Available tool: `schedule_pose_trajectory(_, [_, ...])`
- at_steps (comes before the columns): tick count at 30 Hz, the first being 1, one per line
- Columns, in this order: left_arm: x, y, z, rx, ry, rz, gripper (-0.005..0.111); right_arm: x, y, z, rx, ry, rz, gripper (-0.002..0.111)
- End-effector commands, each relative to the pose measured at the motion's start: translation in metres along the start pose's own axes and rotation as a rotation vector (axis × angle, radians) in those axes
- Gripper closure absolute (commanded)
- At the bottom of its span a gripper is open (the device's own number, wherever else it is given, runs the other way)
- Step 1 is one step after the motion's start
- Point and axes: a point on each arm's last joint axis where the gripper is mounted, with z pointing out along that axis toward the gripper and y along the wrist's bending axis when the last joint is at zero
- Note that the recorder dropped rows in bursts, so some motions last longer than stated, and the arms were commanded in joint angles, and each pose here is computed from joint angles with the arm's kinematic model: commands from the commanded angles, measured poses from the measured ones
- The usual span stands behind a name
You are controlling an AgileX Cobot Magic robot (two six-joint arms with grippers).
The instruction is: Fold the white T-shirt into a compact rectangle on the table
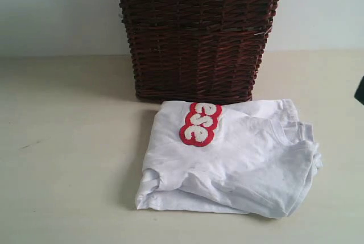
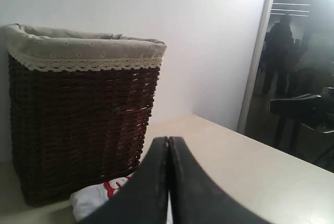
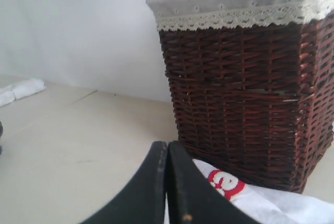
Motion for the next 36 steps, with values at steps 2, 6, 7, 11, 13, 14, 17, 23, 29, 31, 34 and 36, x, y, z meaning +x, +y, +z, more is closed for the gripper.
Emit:
schedule_pose_trajectory(2, [0.002, 0.0, 0.0, 0.004, 0.002, 0.004, 0.107, 0.0, 0.001, -0.016, -0.016, -0.084, 0.018, 0.108])
schedule_pose_trajectory(6, [0.002, 0.0, 0.0, 0.004, 0.002, 0.004, 0.107, -0.001, 0.002, -0.019, -0.023, -0.098, 0.016, 0.108])
schedule_pose_trajectory(7, [0.002, 0.0, 0.0, 0.004, 0.002, 0.004, 0.107, -0.001, 0.002, -0.019, -0.023, -0.098, 0.016, 0.108])
schedule_pose_trajectory(11, [0.002, 0.0, 0.0, 0.004, 0.003, 0.004, 0.107, -0.001, 0.002, -0.019, -0.023, -0.098, 0.016, 0.108])
schedule_pose_trajectory(13, [0.002, 0.0, 0.0, 0.004, 0.003, 0.004, 0.107, -0.001, 0.002, -0.019, -0.023, -0.098, 0.016, 0.108])
schedule_pose_trajectory(14, [0.002, 0.0, 0.0, 0.004, 0.003, 0.004, 0.107, -0.001, 0.002, -0.019, -0.023, -0.098, 0.016, 0.108])
schedule_pose_trajectory(17, [0.002, 0.0, 0.0, 0.004, 0.003, 0.004, 0.107, -0.001, 0.002, -0.019, -0.023, -0.098, 0.016, 0.108])
schedule_pose_trajectory(23, [0.002, 0.0, 0.0, 0.004, 0.005, 0.004, 0.107, -0.001, 0.002, -0.019, -0.022, -0.097, 0.008, 0.108])
schedule_pose_trajectory(29, [0.005, 0.007, 0.005, -0.119, -0.085, 0.072, 0.107, -0.001, 0.002, -0.019, -0.022, -0.097, 0.008, 0.108])
schedule_pose_trajectory(31, [0.008, 0.012, 0.008, -0.194, -0.137, 0.1, 0.107, -0.001, 0.002, -0.019, -0.022, -0.097, 0.008, 0.108])
schedule_pose_trajectory(34, [0.015, 0.018, 0.01, -0.298, -0.172, 0.12, 0.107, -0.001, 0.002, -0.019, -0.022, -0.097, 0.008, 0.108])
schedule_pose_trajectory(36, [0.021, 0.023, 0.011, -0.377, -0.169, 0.146, 0.107, -0.001, 0.002, -0.019, -0.022, -0.097, 0.008, 0.108])
